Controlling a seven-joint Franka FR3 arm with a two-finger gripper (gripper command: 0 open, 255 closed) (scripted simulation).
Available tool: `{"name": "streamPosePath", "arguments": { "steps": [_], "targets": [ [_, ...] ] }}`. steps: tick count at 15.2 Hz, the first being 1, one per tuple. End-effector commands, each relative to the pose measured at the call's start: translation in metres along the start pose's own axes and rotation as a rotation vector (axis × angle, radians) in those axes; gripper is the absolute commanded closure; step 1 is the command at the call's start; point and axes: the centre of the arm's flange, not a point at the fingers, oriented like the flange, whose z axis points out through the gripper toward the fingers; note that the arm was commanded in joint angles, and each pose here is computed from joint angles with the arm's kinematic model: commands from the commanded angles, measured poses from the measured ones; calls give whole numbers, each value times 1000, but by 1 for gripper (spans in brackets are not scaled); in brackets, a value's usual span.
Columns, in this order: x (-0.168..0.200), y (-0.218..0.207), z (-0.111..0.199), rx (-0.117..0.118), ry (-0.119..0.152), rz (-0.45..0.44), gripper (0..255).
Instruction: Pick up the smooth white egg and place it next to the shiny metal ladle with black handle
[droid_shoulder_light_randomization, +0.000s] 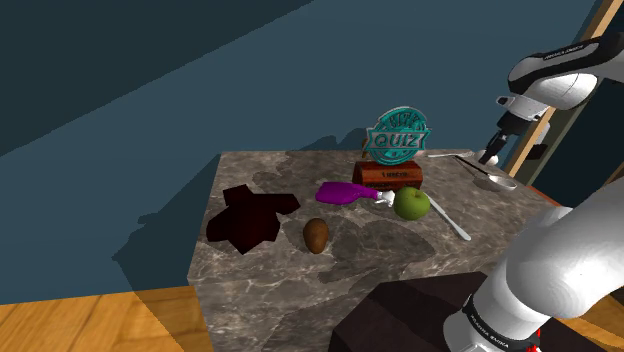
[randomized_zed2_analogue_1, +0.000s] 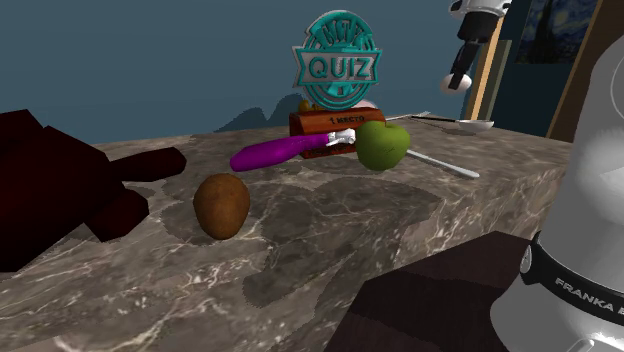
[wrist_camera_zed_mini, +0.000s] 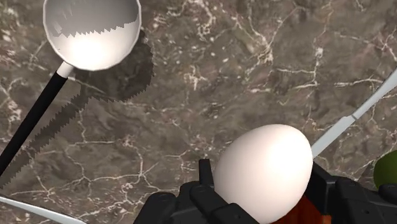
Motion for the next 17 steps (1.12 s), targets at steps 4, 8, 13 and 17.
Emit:
{"name": "streamPosePath", "arguments": {
  "steps": [4, 8, 13, 17],
  "targets": [
    [-7, 9, 20, -3, -1, -2, 255],
    [-12, 12, 41, -3, -1, -2, 255],
    [-17, 15, 66, -3, -1, -2, 255],
    [-22, 17, 87, -3, -1, -2, 255]
  ]
}}
